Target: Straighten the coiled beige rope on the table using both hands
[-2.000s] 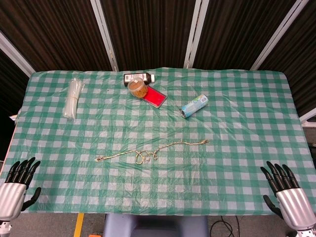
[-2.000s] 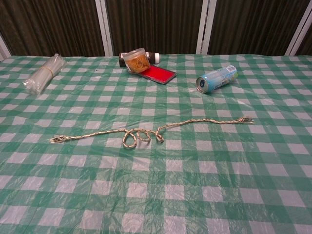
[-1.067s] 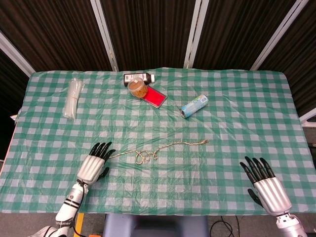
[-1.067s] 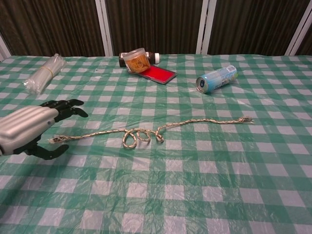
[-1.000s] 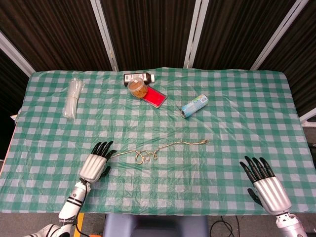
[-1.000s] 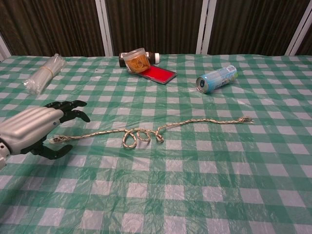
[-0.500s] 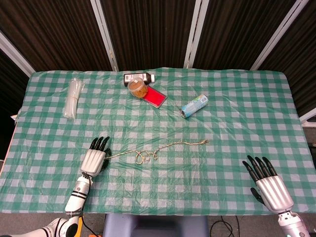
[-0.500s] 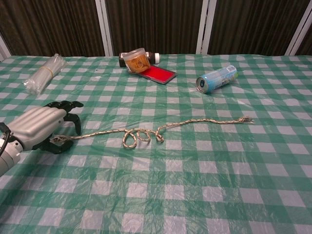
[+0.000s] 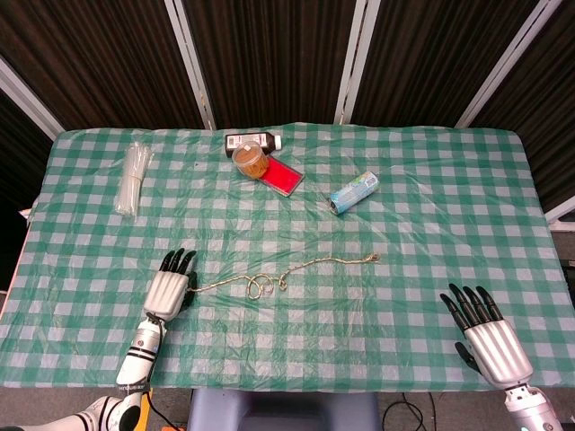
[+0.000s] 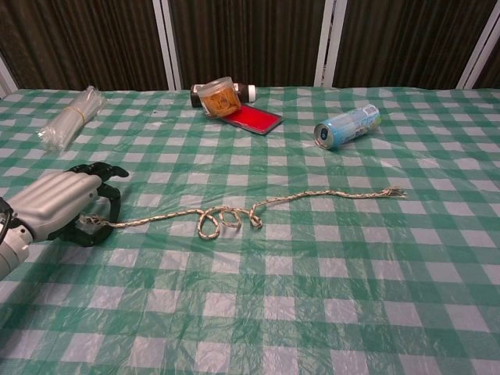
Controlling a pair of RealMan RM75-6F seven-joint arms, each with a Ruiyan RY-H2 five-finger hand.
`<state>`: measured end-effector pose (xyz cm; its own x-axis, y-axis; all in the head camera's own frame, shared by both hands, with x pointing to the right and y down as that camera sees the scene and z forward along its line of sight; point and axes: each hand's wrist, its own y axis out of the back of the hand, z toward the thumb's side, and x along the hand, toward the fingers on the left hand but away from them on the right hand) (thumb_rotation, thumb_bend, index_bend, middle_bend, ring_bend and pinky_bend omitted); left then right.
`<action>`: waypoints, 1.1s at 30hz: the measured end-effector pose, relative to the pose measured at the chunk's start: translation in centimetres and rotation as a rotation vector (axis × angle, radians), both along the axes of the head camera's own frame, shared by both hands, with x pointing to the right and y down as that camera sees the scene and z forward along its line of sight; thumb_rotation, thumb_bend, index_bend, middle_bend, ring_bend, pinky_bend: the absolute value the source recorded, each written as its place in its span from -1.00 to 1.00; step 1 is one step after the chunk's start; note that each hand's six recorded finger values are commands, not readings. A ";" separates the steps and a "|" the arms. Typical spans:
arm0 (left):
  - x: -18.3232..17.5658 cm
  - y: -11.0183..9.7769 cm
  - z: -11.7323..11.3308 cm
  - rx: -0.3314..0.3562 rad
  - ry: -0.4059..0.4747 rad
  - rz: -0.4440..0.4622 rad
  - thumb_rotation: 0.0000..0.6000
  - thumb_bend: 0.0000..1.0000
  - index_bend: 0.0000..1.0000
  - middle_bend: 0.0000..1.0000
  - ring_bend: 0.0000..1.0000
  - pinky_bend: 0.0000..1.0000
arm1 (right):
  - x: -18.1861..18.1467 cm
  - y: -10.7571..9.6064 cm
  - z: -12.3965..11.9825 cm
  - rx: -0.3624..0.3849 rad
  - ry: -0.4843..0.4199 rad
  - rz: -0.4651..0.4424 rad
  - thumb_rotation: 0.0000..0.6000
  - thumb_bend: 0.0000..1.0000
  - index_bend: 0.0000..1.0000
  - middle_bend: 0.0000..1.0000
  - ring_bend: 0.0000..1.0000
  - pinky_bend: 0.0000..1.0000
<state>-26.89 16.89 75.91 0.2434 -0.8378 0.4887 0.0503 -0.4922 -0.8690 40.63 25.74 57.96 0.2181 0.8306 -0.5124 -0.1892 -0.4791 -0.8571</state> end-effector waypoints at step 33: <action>-0.7 0.1 -1.8 0.015 0.022 0.020 1.00 -0.14 0.30 -0.77 -1.00 -0.79 | -16.7 -14.9 15.6 -0.058 0.063 -0.178 1.00 -0.17 0.05 -1.00 -1.00 -1.00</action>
